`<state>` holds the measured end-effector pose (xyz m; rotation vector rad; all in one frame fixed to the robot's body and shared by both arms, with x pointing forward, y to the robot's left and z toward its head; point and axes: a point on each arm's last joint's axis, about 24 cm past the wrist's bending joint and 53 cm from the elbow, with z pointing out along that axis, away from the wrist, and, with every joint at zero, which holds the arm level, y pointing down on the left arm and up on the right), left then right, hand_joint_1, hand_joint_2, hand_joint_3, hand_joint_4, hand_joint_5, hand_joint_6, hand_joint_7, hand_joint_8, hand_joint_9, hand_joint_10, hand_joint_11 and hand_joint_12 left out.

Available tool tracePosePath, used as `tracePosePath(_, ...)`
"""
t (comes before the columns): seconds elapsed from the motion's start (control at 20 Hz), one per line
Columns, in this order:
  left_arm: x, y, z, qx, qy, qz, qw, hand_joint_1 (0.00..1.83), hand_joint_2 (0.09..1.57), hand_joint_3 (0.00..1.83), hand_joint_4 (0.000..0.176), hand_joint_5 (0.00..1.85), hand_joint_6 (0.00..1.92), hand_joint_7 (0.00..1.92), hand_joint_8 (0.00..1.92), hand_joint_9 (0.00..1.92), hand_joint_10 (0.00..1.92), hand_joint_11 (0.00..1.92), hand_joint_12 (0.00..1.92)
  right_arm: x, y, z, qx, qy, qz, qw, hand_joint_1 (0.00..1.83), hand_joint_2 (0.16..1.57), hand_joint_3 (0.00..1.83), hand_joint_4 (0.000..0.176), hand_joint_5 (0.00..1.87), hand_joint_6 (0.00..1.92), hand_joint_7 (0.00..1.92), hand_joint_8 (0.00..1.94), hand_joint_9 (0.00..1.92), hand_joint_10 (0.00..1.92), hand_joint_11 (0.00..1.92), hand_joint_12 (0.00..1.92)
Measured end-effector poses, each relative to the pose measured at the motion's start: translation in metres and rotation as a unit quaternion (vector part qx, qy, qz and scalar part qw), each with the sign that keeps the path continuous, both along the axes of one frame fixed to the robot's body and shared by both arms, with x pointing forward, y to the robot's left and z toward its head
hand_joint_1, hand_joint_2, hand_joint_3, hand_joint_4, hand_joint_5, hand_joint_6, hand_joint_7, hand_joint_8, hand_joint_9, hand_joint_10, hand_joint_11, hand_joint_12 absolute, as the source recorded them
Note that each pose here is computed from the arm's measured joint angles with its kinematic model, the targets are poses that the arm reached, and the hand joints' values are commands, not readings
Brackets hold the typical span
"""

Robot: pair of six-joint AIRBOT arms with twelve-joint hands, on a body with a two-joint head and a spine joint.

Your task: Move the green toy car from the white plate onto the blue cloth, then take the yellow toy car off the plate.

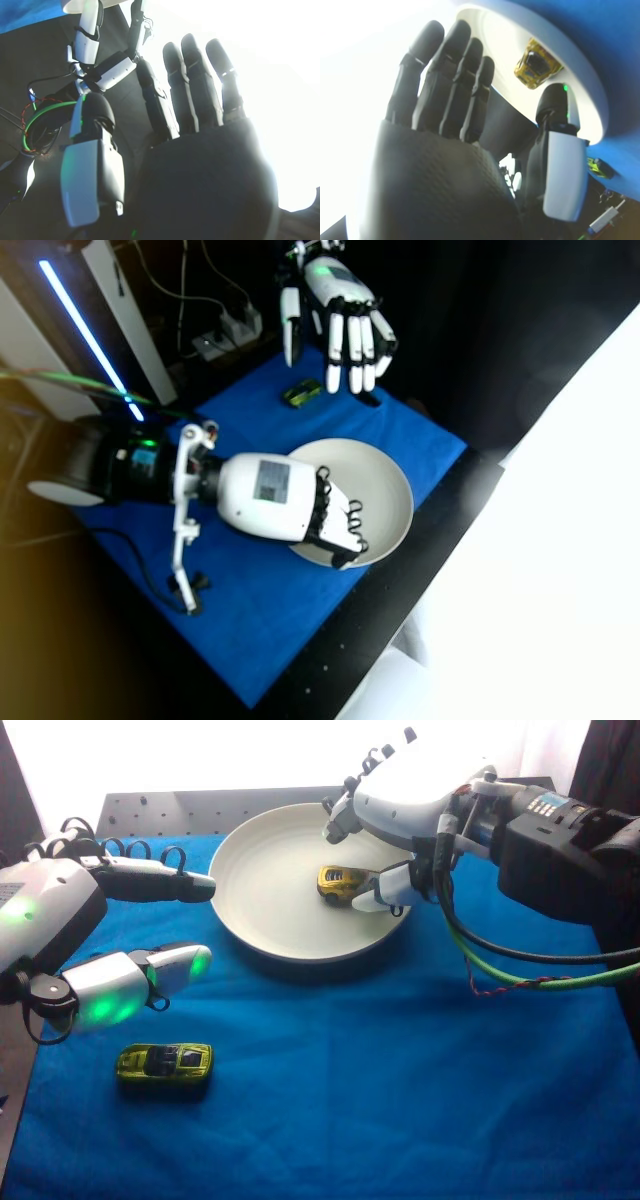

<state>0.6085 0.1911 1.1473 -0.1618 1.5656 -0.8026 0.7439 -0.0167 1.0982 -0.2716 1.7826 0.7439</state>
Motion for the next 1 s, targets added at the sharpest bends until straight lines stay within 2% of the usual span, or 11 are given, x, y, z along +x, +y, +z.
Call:
tracePosePath(0.2,0.0,0.0,0.0,0.0,-0.001,0.0,1.0,0.53,1.21,0.0,0.118,0.74,0.0,0.66,0.01,0.39,0.62,0.03,1.45,0.002,0.001,-0.003,-0.001,0.003,-0.001,1.0,0.86,1.01,0.0,0.0,0.68,0.0,0.79,0.0,0.75,0.22,0.36,1.38)
tracePosePath(0.25,0.0,0.0,0.0,0.0,-0.001,0.0,1.0,0.53,1.21,0.0,0.118,0.74,0.0,0.66,0.01,0.39,0.62,0.03,1.45,0.001,0.002,-0.004,-0.002,0.004,-0.001,1.0,0.86,1.01,0.0,0.0,0.68,0.0,0.79,0.0,0.75,0.22,0.36,1.38)
tracePosePath(0.3,0.0,0.0,0.0,-0.001,-0.001,0.0,1.0,0.53,1.21,0.0,0.109,0.74,0.0,0.66,0.01,0.36,0.71,0.04,1.49,0.002,0.002,-0.005,-0.003,0.005,-0.001,1.0,0.88,1.02,0.0,0.0,0.66,0.0,0.78,0.0,0.77,0.15,0.35,1.32)
tracePosePath(0.35,0.0,0.0,0.001,-0.001,-0.002,-0.001,1.0,0.53,1.22,0.0,0.109,0.75,0.0,0.66,0.02,0.34,0.79,0.04,1.52,0.002,0.003,-0.006,-0.004,0.007,-0.001,1.0,0.9,1.02,0.0,0.0,0.65,0.0,0.79,0.0,0.79,0.12,0.37,1.3)
tracePosePath(0.55,0.0,0.0,0.001,-0.001,-0.003,-0.001,1.0,0.53,1.22,0.0,0.139,0.74,0.0,0.65,0.01,0.3,0.8,0.0,1.51,0.003,0.003,-0.008,-0.005,0.01,-0.001,0.9999,0.89,1.04,0.0,0.0,0.6,0.0,0.74,0.0,0.78,0.06,0.32,1.35)
tracePosePath(0.6,0.0,0.0,0.001,-0.002,-0.002,-0.001,1.0,0.53,1.22,0.0,0.125,0.74,0.0,0.67,0.02,0.32,0.84,0.04,1.54,0.003,0.004,-0.008,-0.006,0.01,-0.001,0.9999,0.89,1.04,0.0,0.0,0.61,0.0,0.73,0.0,0.77,0.05,0.32,1.36)
tracePosePath(0.75,0.0,0.0,0.001,-0.002,-0.002,-0.001,1.0,0.53,1.22,0.0,0.129,0.73,0.0,0.65,0.02,0.31,0.84,0.02,1.52,0.001,0.008,-0.01,-0.006,0.013,0.002,0.9999,0.88,1.03,0.0,0.0,0.59,0.0,0.74,0.01,0.8,0.07,0.34,1.45)
tracePosePath(0.8,0.0,0.0,0.001,-0.002,-0.002,-0.001,1.0,0.52,1.23,0.0,0.132,0.73,0.0,0.65,0.02,0.31,0.83,0.03,1.51,0.001,0.008,-0.011,-0.006,0.014,0.002,0.9999,0.88,1.04,0.0,0.0,0.62,0.01,0.8,0.03,0.85,0.12,0.38,1.59)
tracePosePath(0.85,0.0,0.0,0.001,-0.002,-0.002,-0.001,1.0,0.51,1.23,0.0,0.127,0.73,0.0,0.65,0.02,0.32,0.8,0.03,1.49,0.001,0.009,-0.011,-0.006,0.014,0.003,0.9999,0.87,1.04,0.0,0.0,0.64,0.0,0.83,0.01,0.8,0.31,0.4,1.61)
tracePosePath(0.95,0.0,0.0,0.002,-0.003,-0.002,-0.001,1.0,0.52,1.22,0.0,0.137,0.74,0.0,0.65,0.02,0.32,0.79,0.02,1.49,0.002,0.008,-0.012,-0.007,0.014,0.001,0.9999,0.86,1.04,0.0,0.0,0.67,0.01,0.83,0.0,0.77,0.36,0.42,1.46)
tracePosePath(1.0,0.0,0.0,0.002,-0.003,-0.002,-0.001,1.0,0.53,1.21,0.0,0.133,0.75,0.01,0.65,0.02,0.34,0.77,0.03,1.48,0.002,0.007,-0.012,-0.008,0.015,0.001,0.9999,0.86,1.04,0.0,0.0,0.67,0.01,0.83,0.0,0.76,0.36,0.41,1.45)
